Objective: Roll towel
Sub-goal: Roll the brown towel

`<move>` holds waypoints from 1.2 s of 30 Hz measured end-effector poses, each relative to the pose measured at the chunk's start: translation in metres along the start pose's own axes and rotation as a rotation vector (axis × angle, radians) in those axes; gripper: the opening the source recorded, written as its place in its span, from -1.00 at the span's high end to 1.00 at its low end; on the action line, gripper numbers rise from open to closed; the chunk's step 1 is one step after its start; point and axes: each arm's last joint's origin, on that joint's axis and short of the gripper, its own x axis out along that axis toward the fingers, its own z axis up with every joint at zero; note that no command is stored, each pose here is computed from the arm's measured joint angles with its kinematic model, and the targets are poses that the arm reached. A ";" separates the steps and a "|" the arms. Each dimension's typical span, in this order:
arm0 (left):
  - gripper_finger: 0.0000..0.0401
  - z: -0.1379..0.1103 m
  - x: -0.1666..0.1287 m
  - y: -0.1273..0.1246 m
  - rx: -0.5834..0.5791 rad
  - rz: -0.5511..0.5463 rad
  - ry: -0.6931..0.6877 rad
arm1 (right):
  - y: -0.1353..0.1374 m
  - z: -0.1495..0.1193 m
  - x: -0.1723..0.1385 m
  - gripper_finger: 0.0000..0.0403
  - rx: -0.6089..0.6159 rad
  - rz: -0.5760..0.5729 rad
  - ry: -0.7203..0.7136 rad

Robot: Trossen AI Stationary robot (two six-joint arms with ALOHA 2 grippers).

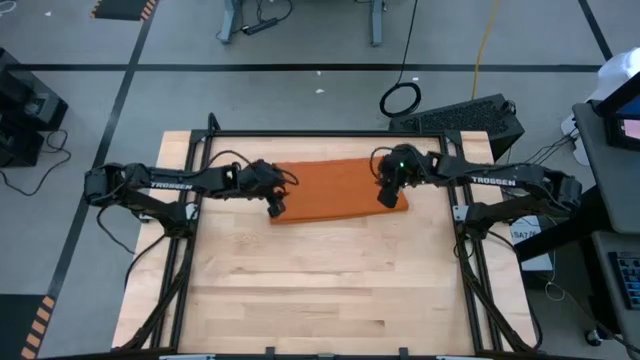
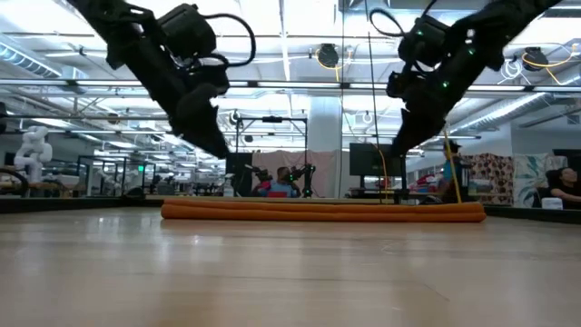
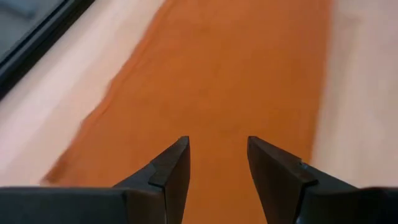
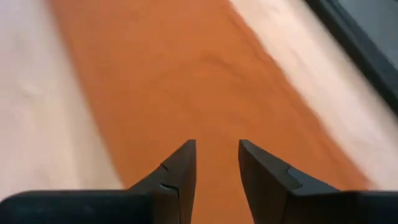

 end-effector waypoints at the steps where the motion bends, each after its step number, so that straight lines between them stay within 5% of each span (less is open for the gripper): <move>1: 0.17 -0.002 0.002 -0.004 0.007 -0.021 -0.033 | 0.004 -0.005 0.005 0.47 0.008 0.038 -0.045; 5: 0.17 -0.016 0.007 -0.016 0.040 -0.050 -0.048 | 0.019 -0.033 0.022 0.57 0.067 0.152 -0.156; 16: 0.17 -0.058 0.032 -0.017 0.085 -0.014 0.125 | 0.028 -0.079 0.035 0.95 0.149 0.035 -0.105; 23: 0.17 -0.077 0.039 -0.013 0.110 0.036 0.244 | 0.026 -0.114 0.038 0.98 0.244 -0.015 -0.063; 31: 0.17 -0.067 0.014 -0.010 0.150 0.039 0.242 | 0.043 -0.126 0.036 0.99 0.372 0.054 -0.066; 36: 0.17 -0.038 -0.003 -0.014 0.147 -0.028 0.018 | 0.057 -0.111 0.032 1.00 0.361 0.074 -0.174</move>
